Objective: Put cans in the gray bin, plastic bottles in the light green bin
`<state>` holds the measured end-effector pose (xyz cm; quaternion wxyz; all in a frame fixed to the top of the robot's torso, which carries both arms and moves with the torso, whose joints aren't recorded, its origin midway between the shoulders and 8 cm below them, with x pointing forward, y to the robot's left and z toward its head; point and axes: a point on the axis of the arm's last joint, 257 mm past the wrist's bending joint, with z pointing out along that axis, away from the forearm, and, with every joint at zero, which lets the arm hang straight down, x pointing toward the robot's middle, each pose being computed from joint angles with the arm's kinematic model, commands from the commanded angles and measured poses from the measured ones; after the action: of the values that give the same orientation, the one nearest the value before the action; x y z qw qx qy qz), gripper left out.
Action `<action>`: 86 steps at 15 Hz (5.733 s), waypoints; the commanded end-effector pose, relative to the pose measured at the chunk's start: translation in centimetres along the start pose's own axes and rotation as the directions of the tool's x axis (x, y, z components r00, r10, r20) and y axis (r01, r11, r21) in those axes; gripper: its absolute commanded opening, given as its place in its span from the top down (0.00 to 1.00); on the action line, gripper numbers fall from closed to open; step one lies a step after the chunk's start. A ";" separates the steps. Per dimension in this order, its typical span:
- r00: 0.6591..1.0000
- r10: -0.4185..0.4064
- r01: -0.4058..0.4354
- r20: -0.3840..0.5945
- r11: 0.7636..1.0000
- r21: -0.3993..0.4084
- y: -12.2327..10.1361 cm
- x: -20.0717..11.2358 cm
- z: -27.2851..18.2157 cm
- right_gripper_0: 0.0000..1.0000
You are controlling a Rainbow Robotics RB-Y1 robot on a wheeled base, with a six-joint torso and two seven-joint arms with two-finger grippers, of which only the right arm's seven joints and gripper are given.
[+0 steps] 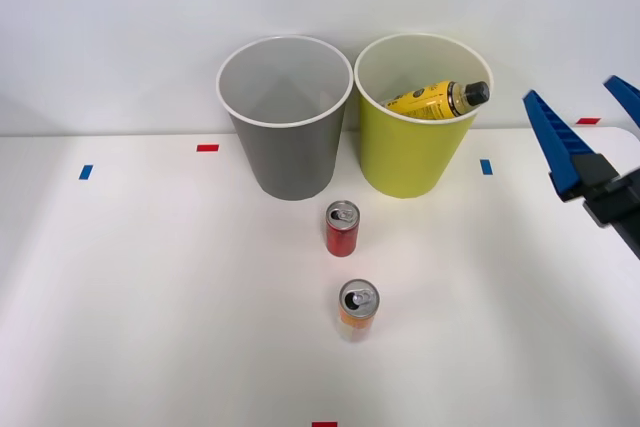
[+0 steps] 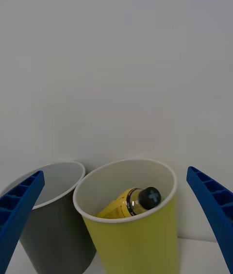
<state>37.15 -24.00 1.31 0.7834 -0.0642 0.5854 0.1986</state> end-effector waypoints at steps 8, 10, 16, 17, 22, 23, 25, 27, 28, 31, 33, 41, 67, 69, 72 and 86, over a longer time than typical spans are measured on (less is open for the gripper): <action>0.996 0.022 0.008 -0.084 0.940 0.342 -6.1 5.1 -9.1 0.00; 0.992 -0.014 0.061 -0.127 0.927 0.371 -6.6 6.0 -9.8 0.00; 0.991 -0.040 0.092 -0.125 0.890 0.447 -6.5 7.1 -9.7 0.00; 0.988 -0.044 0.105 -0.145 0.887 0.450 -6.5 7.6 -9.9 0.00; 0.962 -0.094 0.204 -0.257 0.872 0.444 -6.3 9.7 -11.0 0.00; 0.966 -0.070 0.178 -0.249 0.878 0.445 -5.7 10.0 -11.1 0.00; 0.970 -0.037 0.141 -0.240 0.891 0.432 -4.2 10.8 -11.3 0.00; 0.975 -0.057 0.143 -0.216 0.902 0.408 -3.2 11.8 -11.9 0.00; 0.980 -0.052 0.124 -0.190 0.915 0.384 -2.7 12.8 -12.4 0.00; 0.977 -0.108 0.161 -0.184 0.940 0.302 -0.8 14.3 -13.7 0.00; 0.973 -0.145 0.189 -0.179 0.946 0.265 -0.1 15.7 -14.8 0.00; 0.951 -0.210 0.264 -0.228 0.935 0.238 1.8 20.8 -20.5 0.00; 0.959 -0.129 0.196 -0.250 0.944 0.266 2.9 22.4 -23.6 0.00; 0.959 -0.129 0.196 -0.250 0.944 0.266 2.9 22.4 -23.6 0.00; 0.959 -0.129 0.196 -0.250 0.944 0.266 2.9 22.4 -23.6 0.00; 0.959 -0.129 0.196 -0.250 0.944 0.266 2.9 22.4 -23.6 0.00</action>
<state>20.22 -23.90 -26.62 0.7252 -0.0202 0.6872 0.0365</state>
